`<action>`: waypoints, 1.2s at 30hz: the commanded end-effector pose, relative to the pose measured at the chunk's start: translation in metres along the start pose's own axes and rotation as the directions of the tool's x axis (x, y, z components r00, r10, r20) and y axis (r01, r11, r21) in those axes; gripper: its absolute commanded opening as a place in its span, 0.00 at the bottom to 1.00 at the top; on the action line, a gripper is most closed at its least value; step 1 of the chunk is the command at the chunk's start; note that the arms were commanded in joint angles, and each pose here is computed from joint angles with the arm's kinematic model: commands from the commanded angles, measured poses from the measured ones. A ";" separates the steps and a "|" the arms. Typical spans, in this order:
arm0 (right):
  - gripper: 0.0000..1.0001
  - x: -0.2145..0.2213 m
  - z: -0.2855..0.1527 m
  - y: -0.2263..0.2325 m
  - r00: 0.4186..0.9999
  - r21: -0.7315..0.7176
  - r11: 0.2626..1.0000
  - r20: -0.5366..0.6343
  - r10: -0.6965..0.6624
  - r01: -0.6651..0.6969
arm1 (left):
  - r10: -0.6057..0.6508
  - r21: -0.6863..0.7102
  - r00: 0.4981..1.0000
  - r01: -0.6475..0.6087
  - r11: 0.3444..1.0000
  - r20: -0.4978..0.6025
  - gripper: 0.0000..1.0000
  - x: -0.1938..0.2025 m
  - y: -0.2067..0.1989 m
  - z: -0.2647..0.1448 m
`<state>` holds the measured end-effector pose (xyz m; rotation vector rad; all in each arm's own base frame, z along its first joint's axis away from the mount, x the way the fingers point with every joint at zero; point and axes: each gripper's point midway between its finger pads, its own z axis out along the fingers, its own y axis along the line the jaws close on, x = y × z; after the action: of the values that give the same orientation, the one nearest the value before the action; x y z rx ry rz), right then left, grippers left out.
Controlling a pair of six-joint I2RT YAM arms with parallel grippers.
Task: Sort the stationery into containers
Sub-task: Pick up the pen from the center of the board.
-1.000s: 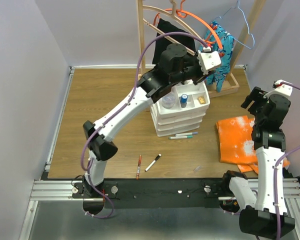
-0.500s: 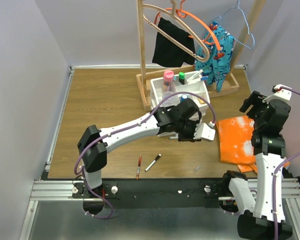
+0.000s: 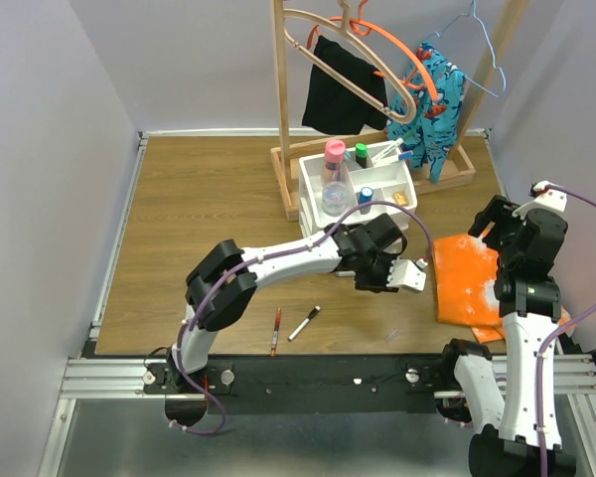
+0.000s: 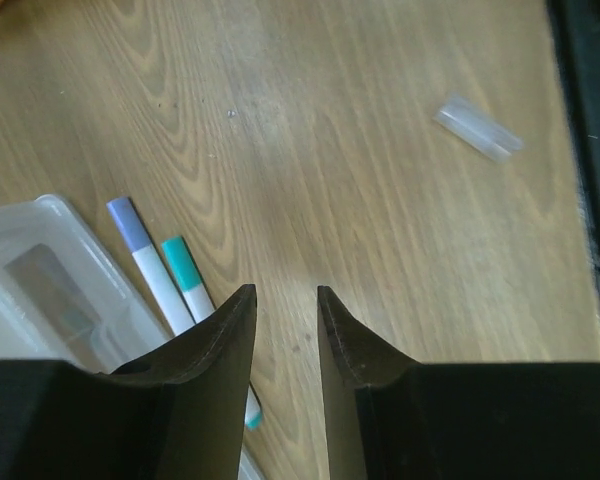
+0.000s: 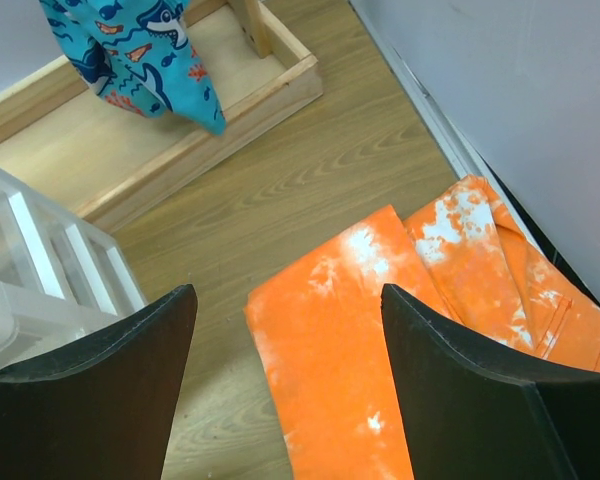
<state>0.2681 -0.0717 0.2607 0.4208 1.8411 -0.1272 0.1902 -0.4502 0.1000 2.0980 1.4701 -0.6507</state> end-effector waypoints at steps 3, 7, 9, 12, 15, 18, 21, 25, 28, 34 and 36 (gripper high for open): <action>0.82 0.011 -0.006 0.003 0.999 -0.028 0.999 -0.023 -0.029 0.029 | -0.036 -0.078 0.999 0.033 0.996 -0.041 0.39 0.008 0.029 0.034; 0.82 0.009 -0.007 0.003 0.998 -0.034 0.998 -0.015 -0.054 0.054 | -0.039 -0.099 0.997 0.032 0.995 -0.064 0.39 0.018 0.037 0.046; 0.82 0.008 -0.006 0.004 0.998 -0.036 0.998 -0.010 -0.058 0.058 | -0.047 -0.105 0.996 0.039 0.994 -0.076 0.39 0.025 0.041 0.049; 0.82 0.007 -0.005 0.005 0.998 -0.041 0.998 -0.005 -0.055 0.054 | -0.047 -0.105 0.995 0.038 0.994 -0.085 0.40 0.032 0.047 0.050; 0.81 0.010 -0.004 0.005 0.999 -0.042 0.998 -0.012 -0.042 0.041 | -0.032 -0.123 0.995 0.021 0.992 -0.091 0.40 0.035 0.054 0.047; 0.81 0.012 -0.002 0.005 0.999 -0.040 0.999 -0.016 -0.031 0.030 | -0.040 -0.142 0.995 0.027 0.989 -0.094 0.41 0.039 0.064 0.045; 0.81 0.014 -0.001 0.005 0.999 -0.039 0.999 -0.023 -0.024 0.023 | -0.057 -0.151 0.994 0.043 0.988 -0.091 0.41 0.041 0.071 0.045; 0.81 0.014 0.001 0.005 0.999 -0.037 0.999 -0.024 -0.024 0.023 | -0.083 -0.129 0.991 0.069 0.989 -0.107 0.41 0.050 0.072 0.051; 0.81 0.014 0.003 0.004 0.999 -0.032 0.999 -0.026 -0.029 0.028 | -0.098 -0.112 0.989 0.085 0.990 -0.109 0.40 0.053 0.072 0.055; 0.81 0.017 0.005 0.004 0.999 -0.030 0.999 -0.035 -0.031 0.030 | -0.109 -0.085 0.987 0.099 0.991 -0.117 0.37 0.059 0.068 0.062; 0.81 0.017 0.006 0.003 0.999 -0.028 0.999 -0.035 -0.034 0.033 | -0.118 -0.079 0.986 0.109 0.991 -0.122 0.37 0.062 0.065 0.064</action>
<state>0.2672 -0.0680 0.2446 0.3857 1.8897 -0.1256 0.2640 -0.4797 0.0408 2.0197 1.5872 -0.4758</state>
